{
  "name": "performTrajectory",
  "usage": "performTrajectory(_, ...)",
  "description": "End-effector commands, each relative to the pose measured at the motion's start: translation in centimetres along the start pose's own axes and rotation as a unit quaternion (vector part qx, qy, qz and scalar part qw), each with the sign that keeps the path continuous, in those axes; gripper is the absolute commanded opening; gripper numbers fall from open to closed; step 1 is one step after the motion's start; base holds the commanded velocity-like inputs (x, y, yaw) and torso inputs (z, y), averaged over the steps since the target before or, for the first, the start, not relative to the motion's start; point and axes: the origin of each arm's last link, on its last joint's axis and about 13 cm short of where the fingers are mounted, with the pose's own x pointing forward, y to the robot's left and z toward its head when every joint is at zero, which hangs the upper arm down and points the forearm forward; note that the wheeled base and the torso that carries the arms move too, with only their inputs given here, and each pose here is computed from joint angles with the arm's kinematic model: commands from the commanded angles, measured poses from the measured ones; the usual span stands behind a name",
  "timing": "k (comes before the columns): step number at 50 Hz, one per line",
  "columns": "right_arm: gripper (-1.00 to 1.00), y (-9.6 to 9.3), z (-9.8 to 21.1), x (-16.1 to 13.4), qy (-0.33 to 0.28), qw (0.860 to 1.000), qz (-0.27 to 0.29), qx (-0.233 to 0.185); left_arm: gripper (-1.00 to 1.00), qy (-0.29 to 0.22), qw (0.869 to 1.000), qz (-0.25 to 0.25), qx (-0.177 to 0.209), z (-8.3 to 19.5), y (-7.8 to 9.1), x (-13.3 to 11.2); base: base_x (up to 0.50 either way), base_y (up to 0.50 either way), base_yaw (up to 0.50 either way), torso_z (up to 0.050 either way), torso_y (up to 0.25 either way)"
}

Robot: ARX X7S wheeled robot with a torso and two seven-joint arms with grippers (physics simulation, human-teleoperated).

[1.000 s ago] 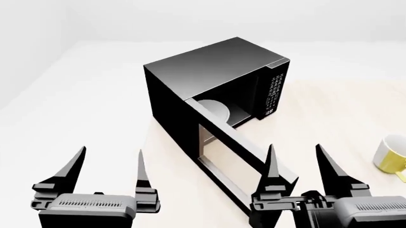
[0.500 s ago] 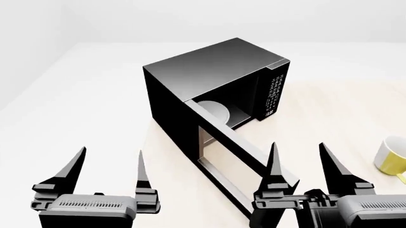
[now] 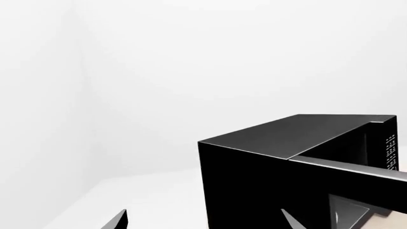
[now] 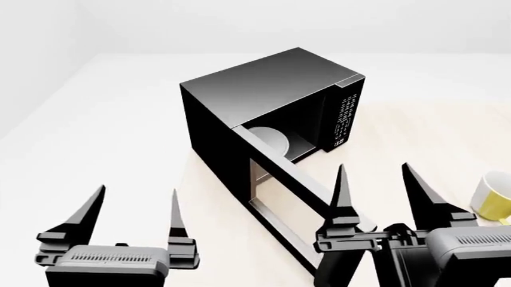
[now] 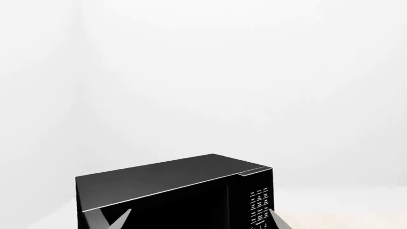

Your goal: Close the microwave.

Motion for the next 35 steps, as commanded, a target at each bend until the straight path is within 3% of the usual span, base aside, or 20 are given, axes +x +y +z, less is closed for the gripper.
performTrajectory(1,1.0,0.7,1.3,0.5,-0.009,0.999,0.031,-0.018,1.0,0.0,1.0,0.006,0.002,0.0,0.3,0.0,0.0,0.0,0.0,0.0,0.0)
performTrajectory(35,1.0,3.3,1.9,0.1,-0.007,0.994,0.105,-0.005,1.0,-0.008,0.996,0.081,0.035,0.7,3.8,-0.9,0.0,0.0,0.0,0.0,0.0)
